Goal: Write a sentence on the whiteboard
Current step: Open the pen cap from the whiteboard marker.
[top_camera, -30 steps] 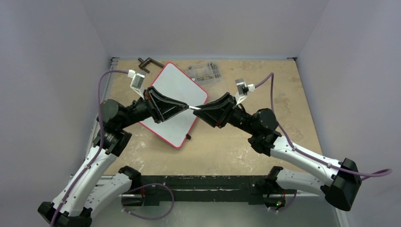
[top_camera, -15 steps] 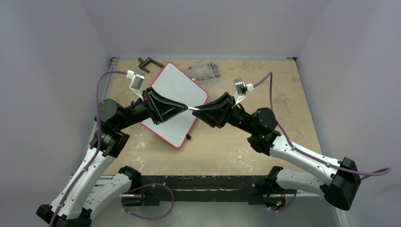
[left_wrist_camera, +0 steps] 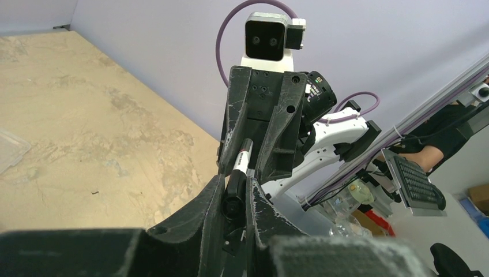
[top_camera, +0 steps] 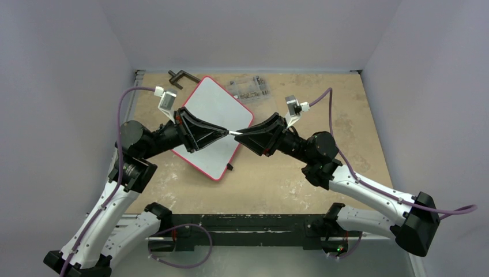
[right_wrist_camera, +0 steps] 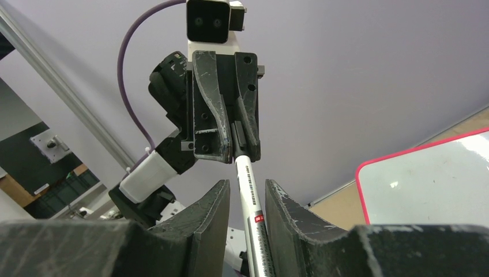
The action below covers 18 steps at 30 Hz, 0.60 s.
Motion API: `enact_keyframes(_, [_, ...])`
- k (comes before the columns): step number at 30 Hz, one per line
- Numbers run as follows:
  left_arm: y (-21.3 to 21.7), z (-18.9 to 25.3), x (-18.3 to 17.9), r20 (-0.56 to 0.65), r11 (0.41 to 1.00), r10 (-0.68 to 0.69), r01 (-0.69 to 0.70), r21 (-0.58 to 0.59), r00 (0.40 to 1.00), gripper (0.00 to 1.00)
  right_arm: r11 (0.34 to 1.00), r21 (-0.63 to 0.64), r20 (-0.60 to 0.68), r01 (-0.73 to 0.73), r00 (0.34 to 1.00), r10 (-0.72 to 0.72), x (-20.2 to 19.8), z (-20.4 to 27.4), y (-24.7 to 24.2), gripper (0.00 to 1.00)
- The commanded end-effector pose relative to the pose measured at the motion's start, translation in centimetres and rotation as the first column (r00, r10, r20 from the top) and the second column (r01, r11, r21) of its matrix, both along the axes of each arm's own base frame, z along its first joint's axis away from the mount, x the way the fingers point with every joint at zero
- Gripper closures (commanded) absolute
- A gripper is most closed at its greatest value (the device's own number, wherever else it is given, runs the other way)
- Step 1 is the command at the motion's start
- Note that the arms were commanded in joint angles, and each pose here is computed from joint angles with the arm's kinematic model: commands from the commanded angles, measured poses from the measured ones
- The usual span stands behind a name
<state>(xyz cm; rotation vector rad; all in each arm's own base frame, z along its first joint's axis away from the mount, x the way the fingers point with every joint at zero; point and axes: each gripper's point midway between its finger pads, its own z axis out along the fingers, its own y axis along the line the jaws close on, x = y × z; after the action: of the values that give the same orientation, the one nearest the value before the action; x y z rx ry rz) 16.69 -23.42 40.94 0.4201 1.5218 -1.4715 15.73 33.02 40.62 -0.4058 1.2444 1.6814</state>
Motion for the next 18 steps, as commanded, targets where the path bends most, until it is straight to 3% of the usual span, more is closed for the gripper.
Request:
enact_keyframes(1, [0.3,-0.7,1.1,0.005,0.997,0.063,-0.064,0.036,0.998,1.00,0.992,0.124,0.122,-0.029,0.992,0.014,-1.9,5.1,-1.6,0.71])
enact_keyframes(18, [0.2,-1.9,1.8,-0.006,0.995,0.077,-0.076,0.057,0.997,1.00,0.990,0.131,0.130,-0.048,0.991,0.031,-2.0,5.1,-1.3,0.83])
